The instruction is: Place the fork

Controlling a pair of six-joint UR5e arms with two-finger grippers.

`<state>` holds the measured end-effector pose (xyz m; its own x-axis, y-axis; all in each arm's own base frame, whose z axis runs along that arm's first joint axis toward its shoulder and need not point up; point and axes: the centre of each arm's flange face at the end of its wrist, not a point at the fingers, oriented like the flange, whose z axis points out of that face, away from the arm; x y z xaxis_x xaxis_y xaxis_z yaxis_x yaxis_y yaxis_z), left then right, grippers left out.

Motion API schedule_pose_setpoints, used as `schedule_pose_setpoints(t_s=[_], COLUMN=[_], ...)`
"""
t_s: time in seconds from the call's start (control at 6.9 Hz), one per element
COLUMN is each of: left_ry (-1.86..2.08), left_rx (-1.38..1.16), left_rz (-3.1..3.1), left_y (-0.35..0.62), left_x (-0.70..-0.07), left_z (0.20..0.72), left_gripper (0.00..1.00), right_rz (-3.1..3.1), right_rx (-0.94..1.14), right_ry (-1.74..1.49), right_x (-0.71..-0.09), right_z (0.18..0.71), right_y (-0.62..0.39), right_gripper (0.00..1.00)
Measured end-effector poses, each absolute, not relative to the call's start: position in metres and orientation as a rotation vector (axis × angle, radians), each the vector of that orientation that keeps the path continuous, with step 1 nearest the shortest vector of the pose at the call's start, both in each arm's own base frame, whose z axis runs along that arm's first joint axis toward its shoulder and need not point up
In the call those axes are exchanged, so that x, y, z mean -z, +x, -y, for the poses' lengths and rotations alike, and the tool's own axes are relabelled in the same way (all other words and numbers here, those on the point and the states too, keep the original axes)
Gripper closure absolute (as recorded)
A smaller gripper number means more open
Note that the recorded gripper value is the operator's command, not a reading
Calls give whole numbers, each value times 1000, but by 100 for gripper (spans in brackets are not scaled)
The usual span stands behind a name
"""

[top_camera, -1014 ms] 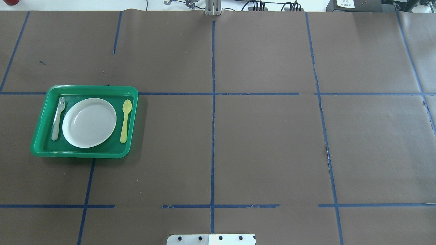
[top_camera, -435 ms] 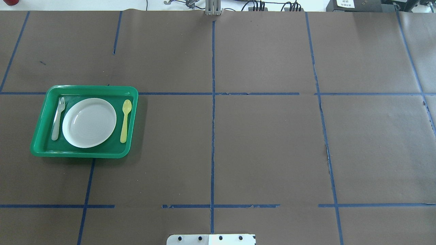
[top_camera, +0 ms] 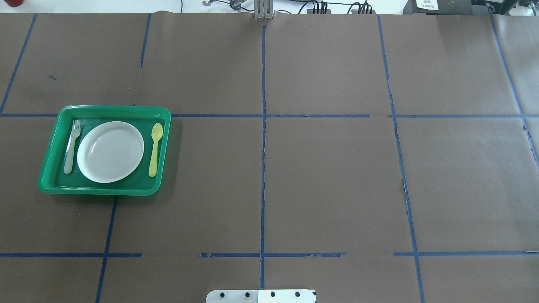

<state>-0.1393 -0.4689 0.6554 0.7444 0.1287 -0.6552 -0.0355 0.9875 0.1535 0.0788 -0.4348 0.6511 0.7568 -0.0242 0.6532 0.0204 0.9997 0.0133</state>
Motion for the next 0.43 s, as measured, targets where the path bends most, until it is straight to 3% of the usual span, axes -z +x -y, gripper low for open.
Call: schedule_pose_setpoints(t_s=[0.43], left_ry=[151], left_rx=[-100], left_rz=[-721], left_y=[-140], left_x=[-649], left_z=[473], left_gripper=[0], right_rz=[712], right_rx=[24], right_ry=[5], right_x=[-651], right_z=[435], right_y=[79], right_gripper=[0])
